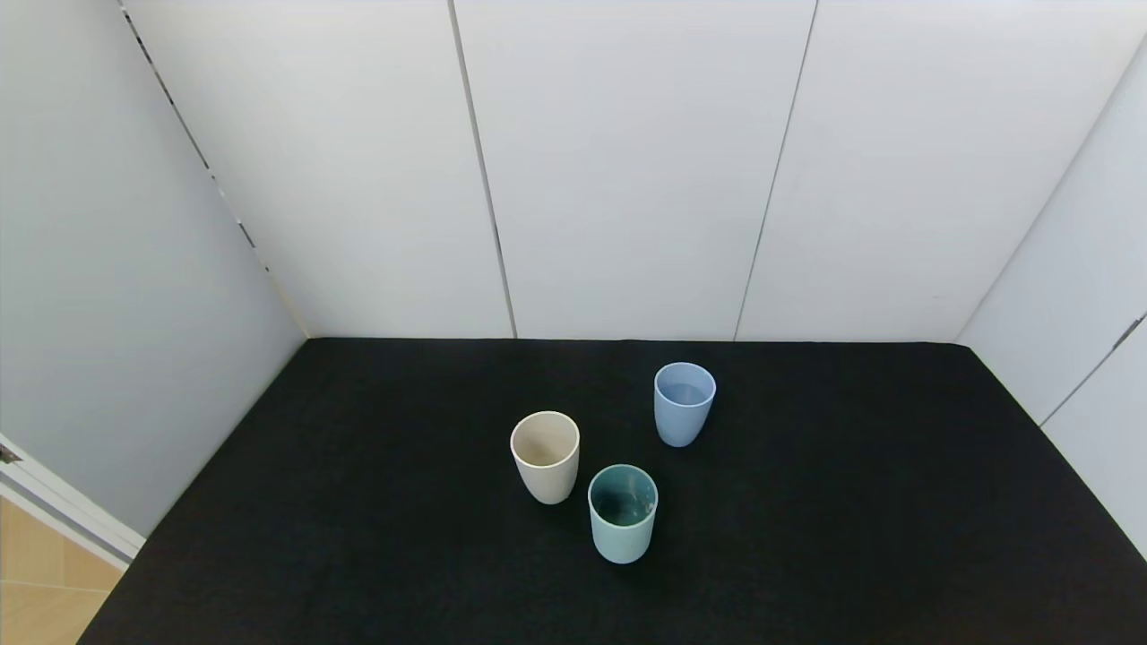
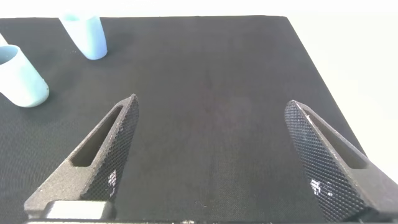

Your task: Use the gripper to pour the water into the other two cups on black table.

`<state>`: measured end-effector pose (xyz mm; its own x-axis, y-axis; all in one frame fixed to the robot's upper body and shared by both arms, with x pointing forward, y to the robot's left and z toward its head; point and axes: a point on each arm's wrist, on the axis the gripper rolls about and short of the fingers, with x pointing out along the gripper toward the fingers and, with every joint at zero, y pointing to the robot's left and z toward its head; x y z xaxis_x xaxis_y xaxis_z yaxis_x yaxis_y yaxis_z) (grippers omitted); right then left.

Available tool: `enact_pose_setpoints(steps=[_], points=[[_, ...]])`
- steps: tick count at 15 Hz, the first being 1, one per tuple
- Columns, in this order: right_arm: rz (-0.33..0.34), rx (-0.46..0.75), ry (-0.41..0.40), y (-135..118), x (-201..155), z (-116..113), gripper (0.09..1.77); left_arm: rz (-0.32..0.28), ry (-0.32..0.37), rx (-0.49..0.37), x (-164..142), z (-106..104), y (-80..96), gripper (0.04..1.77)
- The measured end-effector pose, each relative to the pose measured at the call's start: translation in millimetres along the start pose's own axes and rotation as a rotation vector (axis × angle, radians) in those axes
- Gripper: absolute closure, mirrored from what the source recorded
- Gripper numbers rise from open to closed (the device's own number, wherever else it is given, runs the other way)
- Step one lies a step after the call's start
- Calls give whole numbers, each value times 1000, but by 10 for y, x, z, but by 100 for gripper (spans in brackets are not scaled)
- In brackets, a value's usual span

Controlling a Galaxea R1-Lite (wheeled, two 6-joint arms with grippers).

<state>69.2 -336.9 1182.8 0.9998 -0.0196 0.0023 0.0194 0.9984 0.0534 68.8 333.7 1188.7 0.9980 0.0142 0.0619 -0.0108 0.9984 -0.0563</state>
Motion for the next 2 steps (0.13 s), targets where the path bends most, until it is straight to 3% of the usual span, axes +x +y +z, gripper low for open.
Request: enact_pose_setpoints(steps=[2], points=[[1,-6,0,0,0,0,15,2,1,-6,0,-1,0,9]])
